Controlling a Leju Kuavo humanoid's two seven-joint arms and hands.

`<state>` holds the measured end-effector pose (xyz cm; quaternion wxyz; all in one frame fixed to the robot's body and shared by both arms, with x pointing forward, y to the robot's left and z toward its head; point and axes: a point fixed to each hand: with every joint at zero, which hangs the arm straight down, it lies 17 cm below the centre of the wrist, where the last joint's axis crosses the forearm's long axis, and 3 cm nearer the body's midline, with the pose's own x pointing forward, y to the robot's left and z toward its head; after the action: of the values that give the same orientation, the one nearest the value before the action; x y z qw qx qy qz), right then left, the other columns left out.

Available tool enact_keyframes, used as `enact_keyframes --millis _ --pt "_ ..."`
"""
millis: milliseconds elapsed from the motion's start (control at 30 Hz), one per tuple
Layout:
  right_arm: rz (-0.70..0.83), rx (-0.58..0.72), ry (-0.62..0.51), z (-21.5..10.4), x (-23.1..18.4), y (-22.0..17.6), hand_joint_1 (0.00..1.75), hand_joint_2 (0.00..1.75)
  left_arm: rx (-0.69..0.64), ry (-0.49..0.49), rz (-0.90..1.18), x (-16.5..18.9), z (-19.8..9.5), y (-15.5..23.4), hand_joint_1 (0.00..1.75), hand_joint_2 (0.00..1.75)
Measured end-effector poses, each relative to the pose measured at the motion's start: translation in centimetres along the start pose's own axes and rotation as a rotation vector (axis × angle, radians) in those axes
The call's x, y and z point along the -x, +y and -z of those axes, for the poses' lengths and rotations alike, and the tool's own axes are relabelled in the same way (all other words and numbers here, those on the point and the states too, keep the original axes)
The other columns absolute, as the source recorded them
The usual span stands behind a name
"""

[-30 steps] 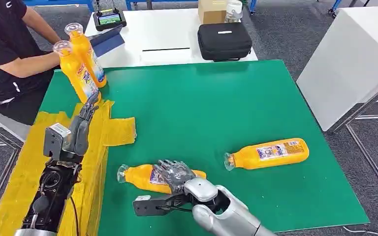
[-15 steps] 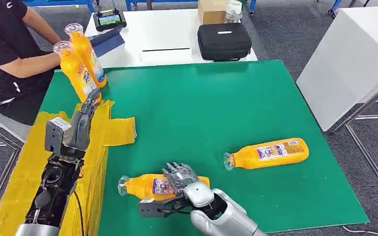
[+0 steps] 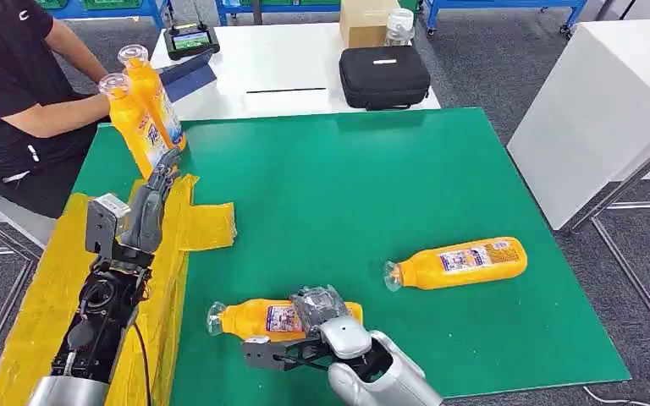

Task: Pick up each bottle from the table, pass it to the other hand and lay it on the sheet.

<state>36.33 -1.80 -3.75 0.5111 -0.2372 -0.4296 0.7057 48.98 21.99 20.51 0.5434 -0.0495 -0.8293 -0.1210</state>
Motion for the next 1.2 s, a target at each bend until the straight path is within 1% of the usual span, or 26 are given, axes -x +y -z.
enact_keyframes --millis 233,367,433,500,533,633,667,700,733,767,800,833,900,967,1067,1200 --pt "0.010 0.001 0.017 0.1 0.7 -0.2 1.75 1.75 0.002 0.003 -0.005 0.1 0.1 -0.2 0.00 0.00" --pt "0.028 -0.008 0.008 0.2 0.8 -0.1 1.75 1.75 0.004 -0.004 -0.008 -0.1 0.6 -0.2 0.00 0.00" --pt "0.060 -0.027 -0.014 0.2 0.6 0.1 1.75 1.75 0.005 -0.004 -0.008 -0.1 0.7 -0.2 0.00 0.00" --pt "0.133 -0.063 -0.062 0.2 0.2 0.3 1.75 1.75 0.009 -0.004 -0.010 -0.1 0.8 -0.3 0.00 0.00" --pt "0.199 -0.090 -0.104 0.1 -0.1 0.3 1.75 1.75 0.012 -0.006 -0.014 -0.1 0.9 -0.3 0.00 0.00" --pt "0.341 -0.129 -0.176 0.0 -0.1 -0.2 1.75 1.75 0.010 -0.004 -0.028 0.1 0.9 -0.3 0.00 0.00" --pt "0.430 -0.143 -0.231 -0.2 -0.6 -0.7 1.75 1.75 0.009 0.000 -0.039 0.2 0.9 -0.3 0.00 0.00" --pt "0.571 -0.154 -0.311 -0.7 -1.1 -1.8 1.75 1.75 0.003 0.007 -0.056 0.4 0.8 -0.2 0.00 0.00" --pt "0.709 -0.150 -0.375 -1.1 -1.1 -3.0 1.75 1.75 -0.005 0.016 -0.076 0.6 0.7 0.0 0.00 1.75" --pt "0.860 -0.122 -0.433 -1.5 -0.5 -4.9 1.75 1.75 -0.023 0.025 -0.108 0.8 0.6 0.4 0.00 1.75" --pt "0.974 -0.086 -0.456 -1.7 0.6 -5.9 1.75 1.75 -0.044 0.035 -0.146 1.0 0.4 0.8 0.00 1.75" --pt "1.057 -0.046 -0.459 -1.9 2.0 -6.9 1.75 1.75 -0.073 0.050 -0.184 1.5 -0.1 1.4 0.00 1.75" --pt "1.152 0.031 -0.457 -2.2 4.5 -9.0 1.75 1.75 -0.120 0.078 -0.251 2.2 -1.2 2.6 0.00 1.75" --pt "1.192 0.098 -0.480 -2.7 5.9 -11.4 1.75 1.75 -0.152 0.088 -0.306 2.6 -2.2 3.4 0.00 1.75" --pt "1.192 0.179 -0.508 -3.7 6.7 -14.1 1.75 1.75 -0.195 0.084 -0.351 2.7 -3.5 4.2 0.00 1.75" --pt "1.184 0.237 -0.534 -4.6 6.9 -16.2 1.75 1.75 -0.211 0.083 -0.368 2.6 -4.2 4.4 0.00 1.75"
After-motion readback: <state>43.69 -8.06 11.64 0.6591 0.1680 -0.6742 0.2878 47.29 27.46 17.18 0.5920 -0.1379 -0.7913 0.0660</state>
